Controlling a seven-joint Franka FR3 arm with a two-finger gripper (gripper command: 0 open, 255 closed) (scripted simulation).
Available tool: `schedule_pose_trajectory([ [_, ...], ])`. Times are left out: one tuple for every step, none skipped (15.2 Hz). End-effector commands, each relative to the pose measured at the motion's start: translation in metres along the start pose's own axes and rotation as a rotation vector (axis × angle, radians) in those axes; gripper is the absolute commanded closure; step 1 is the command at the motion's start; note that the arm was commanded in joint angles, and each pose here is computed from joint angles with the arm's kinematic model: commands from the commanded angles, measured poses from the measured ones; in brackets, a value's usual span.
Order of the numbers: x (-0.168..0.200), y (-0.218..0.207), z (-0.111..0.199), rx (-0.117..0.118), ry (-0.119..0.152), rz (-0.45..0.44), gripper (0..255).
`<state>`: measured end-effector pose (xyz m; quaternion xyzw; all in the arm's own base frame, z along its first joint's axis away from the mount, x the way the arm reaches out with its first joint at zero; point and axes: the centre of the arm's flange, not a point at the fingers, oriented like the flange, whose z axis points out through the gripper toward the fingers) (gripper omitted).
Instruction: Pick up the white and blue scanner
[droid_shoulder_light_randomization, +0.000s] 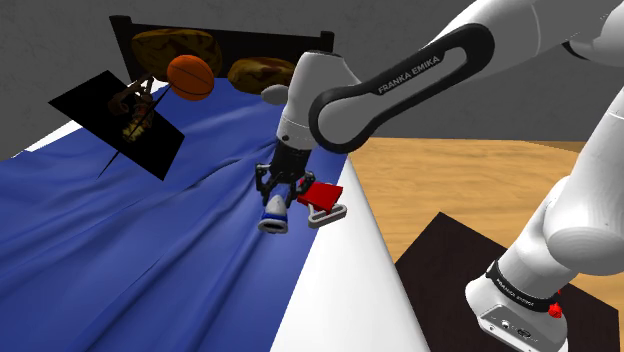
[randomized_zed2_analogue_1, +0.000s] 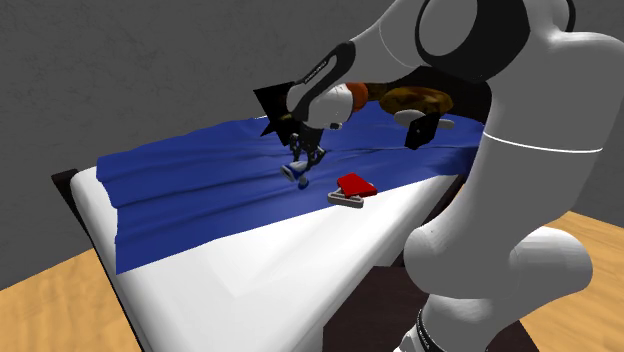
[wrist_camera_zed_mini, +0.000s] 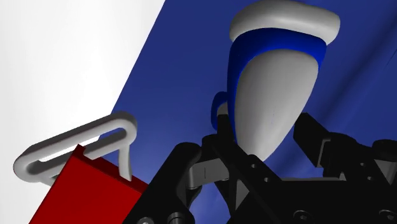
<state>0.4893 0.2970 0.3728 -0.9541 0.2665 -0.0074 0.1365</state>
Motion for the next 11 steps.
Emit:
schedule_pose_trajectory([
  [-0.001, -0.003, -0.010, 0.000, 0.000, 0.000, 255],
  [-0.001, -0.004, -0.015, 0.000, 0.000, 0.000, 255],
  [-0.001, -0.005, -0.020, 0.000, 0.000, 0.000, 255],
  [-0.002, -0.007, -0.025, 0.000, 0.000, 0.000, 255],
  [-0.002, -0.008, -0.030, 0.000, 0.000, 0.000, 255],
  [-0.002, -0.010, -0.035, 0.000, 0.000, 0.000, 255],
  [-0.003, -0.011, -0.040, 0.000, 0.000, 0.000, 255],
  [-0.003, -0.012, -0.045, 0.000, 0.000, 0.000, 255],
  [-0.003, -0.014, -0.051, 0.000, 0.000, 0.000, 255],
  [-0.003, -0.014, -0.051, 0.000, 0.000, 0.000, 255],
  [-0.003, -0.014, -0.051, 0.000, 0.000, 0.000, 255],
])
